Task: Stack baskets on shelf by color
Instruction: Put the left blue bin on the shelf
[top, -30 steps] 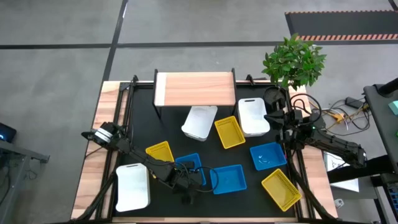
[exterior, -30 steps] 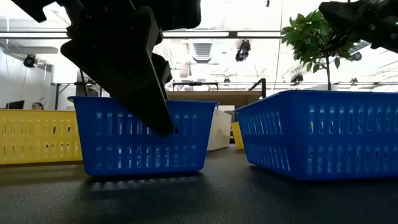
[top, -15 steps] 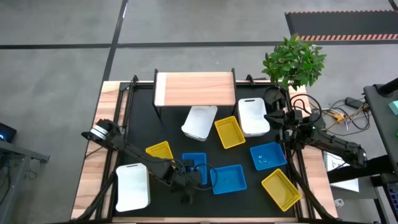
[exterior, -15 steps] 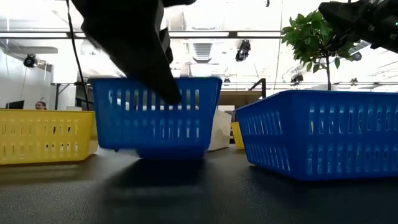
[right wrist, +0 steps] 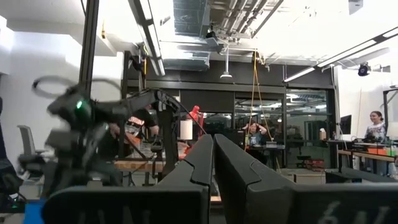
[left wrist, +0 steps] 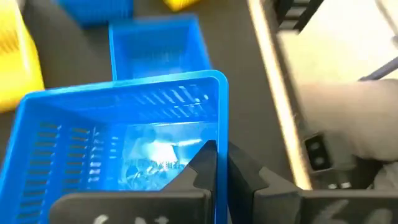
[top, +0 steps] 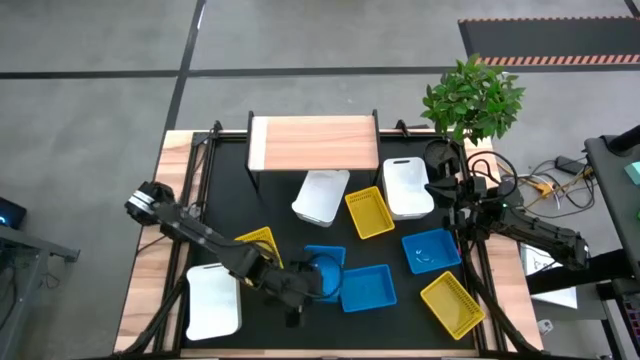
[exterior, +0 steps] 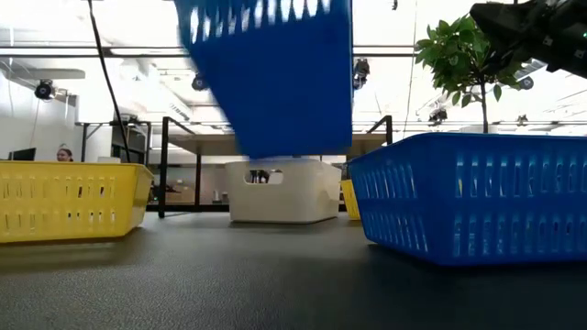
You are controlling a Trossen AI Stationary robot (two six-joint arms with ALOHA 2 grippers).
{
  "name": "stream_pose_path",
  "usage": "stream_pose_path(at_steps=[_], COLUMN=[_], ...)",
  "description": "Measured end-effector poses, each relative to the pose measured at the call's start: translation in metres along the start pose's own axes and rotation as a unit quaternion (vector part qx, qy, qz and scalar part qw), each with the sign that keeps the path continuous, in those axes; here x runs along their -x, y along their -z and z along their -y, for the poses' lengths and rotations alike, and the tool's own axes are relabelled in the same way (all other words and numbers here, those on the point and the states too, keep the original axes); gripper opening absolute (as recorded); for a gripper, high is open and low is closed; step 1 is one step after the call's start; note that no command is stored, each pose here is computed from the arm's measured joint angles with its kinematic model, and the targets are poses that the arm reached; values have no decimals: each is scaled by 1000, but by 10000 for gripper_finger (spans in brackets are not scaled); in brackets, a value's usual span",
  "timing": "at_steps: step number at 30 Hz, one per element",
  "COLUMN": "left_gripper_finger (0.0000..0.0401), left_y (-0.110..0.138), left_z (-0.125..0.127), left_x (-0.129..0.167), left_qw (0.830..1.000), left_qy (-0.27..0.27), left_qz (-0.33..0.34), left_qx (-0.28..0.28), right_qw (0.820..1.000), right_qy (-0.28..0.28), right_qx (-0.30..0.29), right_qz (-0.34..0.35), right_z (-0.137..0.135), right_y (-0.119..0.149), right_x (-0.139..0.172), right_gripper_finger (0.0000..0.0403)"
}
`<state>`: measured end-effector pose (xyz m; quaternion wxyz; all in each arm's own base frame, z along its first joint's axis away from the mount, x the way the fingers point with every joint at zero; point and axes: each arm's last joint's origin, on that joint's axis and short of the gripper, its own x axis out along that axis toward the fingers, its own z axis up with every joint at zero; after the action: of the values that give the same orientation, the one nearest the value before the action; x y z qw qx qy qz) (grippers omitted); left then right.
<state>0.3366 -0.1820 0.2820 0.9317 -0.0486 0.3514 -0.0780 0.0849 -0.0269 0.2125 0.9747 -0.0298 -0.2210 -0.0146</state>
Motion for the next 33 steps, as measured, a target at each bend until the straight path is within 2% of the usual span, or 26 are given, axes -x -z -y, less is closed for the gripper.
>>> stream_pose_path(at_steps=[5, 9, 12, 15, 18, 22, 24, 28, 33], left_gripper_finger=[0, 0, 0, 0, 0, 0, 0, 0, 0], left_y=[-27, -40, -43, -40, -37, -37, -35, -26, -17], left_z=[2, -1, -13, -34, -66, -120, -150, -204, -249], left_x=[34, 65, 85, 101, 115, 124, 126, 130, 134], left_qw=[996, 982, 964, 942, 927, 923, 922, 934, 944], left_qy=[0, -29, -91, -189, -261, -303, -310, -291, -289], left_qz=[63, 106, 109, 68, 22, -26, -47, -79, -59], left_qx=[-63, -152, -224, -268, -268, -237, -225, -193, -145], right_qw=[1000, 1000, 1000, 1000, 1000, 1000, 1000, 1000, 1000], right_qy=[0, 0, 0, 0, 0, 0, 0, 0, 0], right_qx=[0, 5, 5, 11, 15, 18, 18, 18, 18], right_qz=[0, 0, 0, 0, 0, 2, 2, 2, 2], right_z=[0, 0, 0, 0, 0, 0, 0, 0, 0], right_y=[0, 0, 0, 0, 0, 0, 0, 0, 0], right_x=[0, 0, 0, 0, 0, 0, 0, 0, 0], right_gripper_finger=[9, 9, 9, 9, 9, 9, 9, 9, 9])
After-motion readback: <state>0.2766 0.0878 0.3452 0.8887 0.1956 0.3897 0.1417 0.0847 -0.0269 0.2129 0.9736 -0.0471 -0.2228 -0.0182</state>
